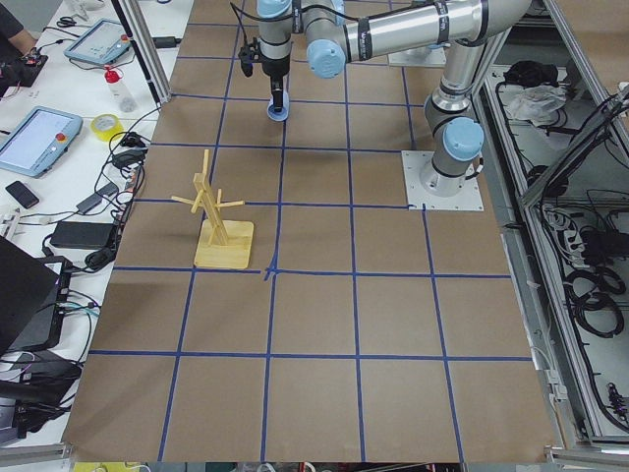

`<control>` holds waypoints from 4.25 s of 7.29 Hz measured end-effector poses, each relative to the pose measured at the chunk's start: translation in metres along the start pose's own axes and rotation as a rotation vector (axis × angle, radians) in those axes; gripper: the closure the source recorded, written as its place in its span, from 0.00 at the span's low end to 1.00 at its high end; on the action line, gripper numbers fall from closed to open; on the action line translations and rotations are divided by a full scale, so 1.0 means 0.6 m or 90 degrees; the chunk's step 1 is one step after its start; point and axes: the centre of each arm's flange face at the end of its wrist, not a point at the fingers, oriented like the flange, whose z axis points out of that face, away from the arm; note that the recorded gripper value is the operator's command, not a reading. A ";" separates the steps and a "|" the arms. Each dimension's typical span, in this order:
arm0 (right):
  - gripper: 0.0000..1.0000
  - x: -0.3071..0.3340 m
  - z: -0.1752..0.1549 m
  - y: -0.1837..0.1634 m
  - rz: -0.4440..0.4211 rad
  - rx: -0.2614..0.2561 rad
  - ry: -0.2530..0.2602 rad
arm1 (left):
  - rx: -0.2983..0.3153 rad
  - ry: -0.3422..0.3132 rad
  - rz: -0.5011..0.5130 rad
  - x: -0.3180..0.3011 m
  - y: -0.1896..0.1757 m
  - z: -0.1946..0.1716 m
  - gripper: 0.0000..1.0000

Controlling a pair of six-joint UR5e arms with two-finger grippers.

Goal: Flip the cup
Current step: 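Raise the right arm back to rest while the left arm reaches toward the cup, then grasp the lying cup's rim with the left gripper, then lift and rotate the cup upright with the left gripper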

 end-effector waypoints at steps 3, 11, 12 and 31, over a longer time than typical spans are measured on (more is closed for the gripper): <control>0.00 0.019 -0.055 0.041 0.179 0.019 0.026 | -0.014 0.128 0.002 0.057 -0.030 0.108 0.00; 0.00 0.007 -0.112 0.078 0.385 0.043 0.123 | -0.098 0.258 0.016 0.169 -0.025 0.363 0.61; 0.00 0.005 -0.114 0.079 0.390 0.045 0.121 | -0.102 0.274 0.014 0.178 -0.023 0.362 0.91; 0.00 0.005 -0.104 0.080 0.409 0.041 0.112 | 0.126 -0.137 0.102 0.062 -0.175 0.216 1.00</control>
